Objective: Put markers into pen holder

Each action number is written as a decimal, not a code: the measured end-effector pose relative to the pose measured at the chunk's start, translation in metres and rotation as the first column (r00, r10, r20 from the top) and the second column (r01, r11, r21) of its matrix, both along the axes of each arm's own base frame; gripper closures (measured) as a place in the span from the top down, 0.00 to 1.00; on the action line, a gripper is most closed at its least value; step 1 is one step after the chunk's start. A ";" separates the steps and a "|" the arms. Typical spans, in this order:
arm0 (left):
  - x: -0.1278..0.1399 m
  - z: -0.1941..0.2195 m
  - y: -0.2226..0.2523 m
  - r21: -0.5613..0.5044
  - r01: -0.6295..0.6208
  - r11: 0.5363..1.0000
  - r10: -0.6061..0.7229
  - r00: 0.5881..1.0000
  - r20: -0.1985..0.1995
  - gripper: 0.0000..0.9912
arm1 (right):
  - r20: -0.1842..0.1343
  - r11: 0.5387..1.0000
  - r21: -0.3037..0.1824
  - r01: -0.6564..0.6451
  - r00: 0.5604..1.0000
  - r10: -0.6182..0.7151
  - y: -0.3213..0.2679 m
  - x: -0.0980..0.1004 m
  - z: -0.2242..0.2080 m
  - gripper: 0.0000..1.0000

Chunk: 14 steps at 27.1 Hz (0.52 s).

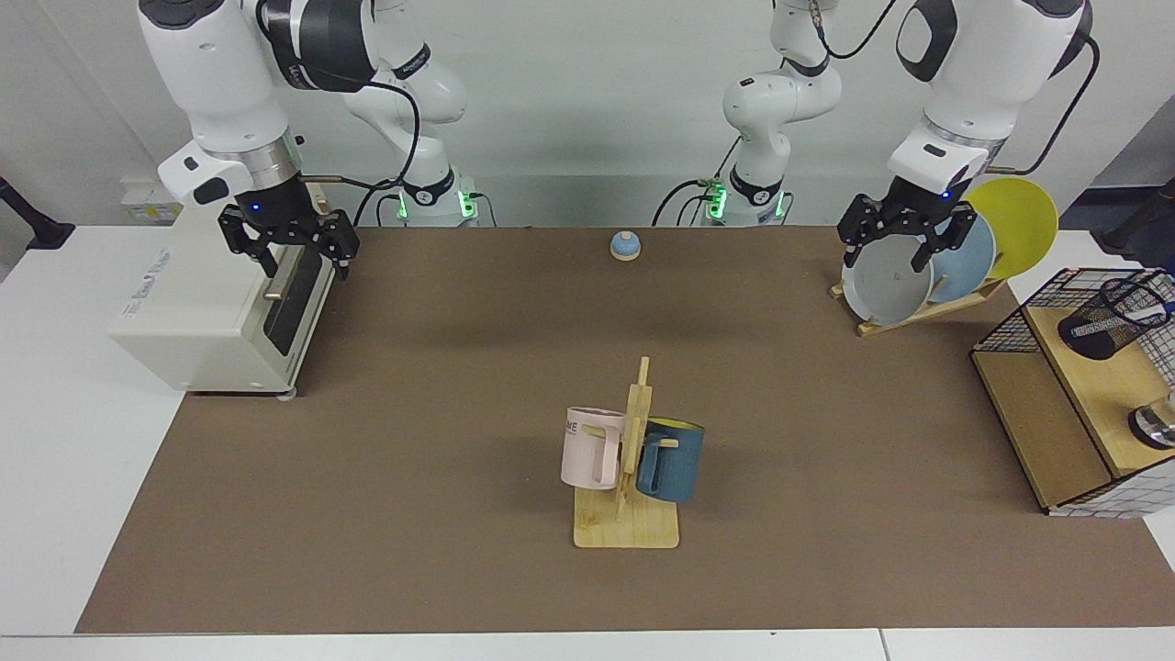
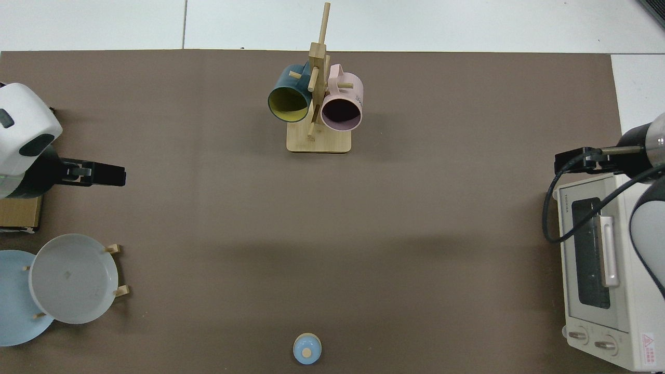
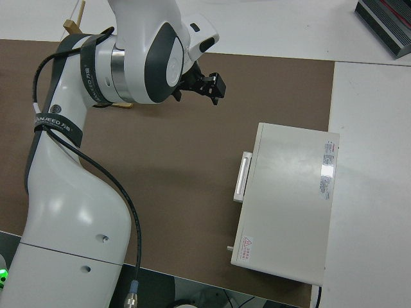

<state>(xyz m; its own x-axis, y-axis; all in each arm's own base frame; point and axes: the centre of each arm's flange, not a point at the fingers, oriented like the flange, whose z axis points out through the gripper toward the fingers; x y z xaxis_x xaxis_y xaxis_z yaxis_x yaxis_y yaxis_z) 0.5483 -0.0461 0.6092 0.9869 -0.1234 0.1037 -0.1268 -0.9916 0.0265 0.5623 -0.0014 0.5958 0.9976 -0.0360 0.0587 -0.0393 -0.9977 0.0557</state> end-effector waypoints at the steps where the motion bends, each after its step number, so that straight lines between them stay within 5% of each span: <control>1: 0.000 0.001 -0.001 -0.002 0.003 1.000 -0.003 1.000 0.002 1.00 | 0.000 1.000 0.000 0.000 1.000 0.000 0.000 0.000 0.000 1.00; 10: 0.000 0.001 -0.014 -0.009 0.030 1.000 -0.030 1.000 0.001 1.00 | 0.000 1.000 0.000 0.000 1.000 0.000 0.000 0.000 0.000 1.00; 14: -0.001 -0.004 -0.020 -0.008 0.042 0.999 -0.042 0.999 -0.032 1.00 | 0.000 1.000 0.000 0.000 1.000 0.000 0.000 0.000 0.000 1.00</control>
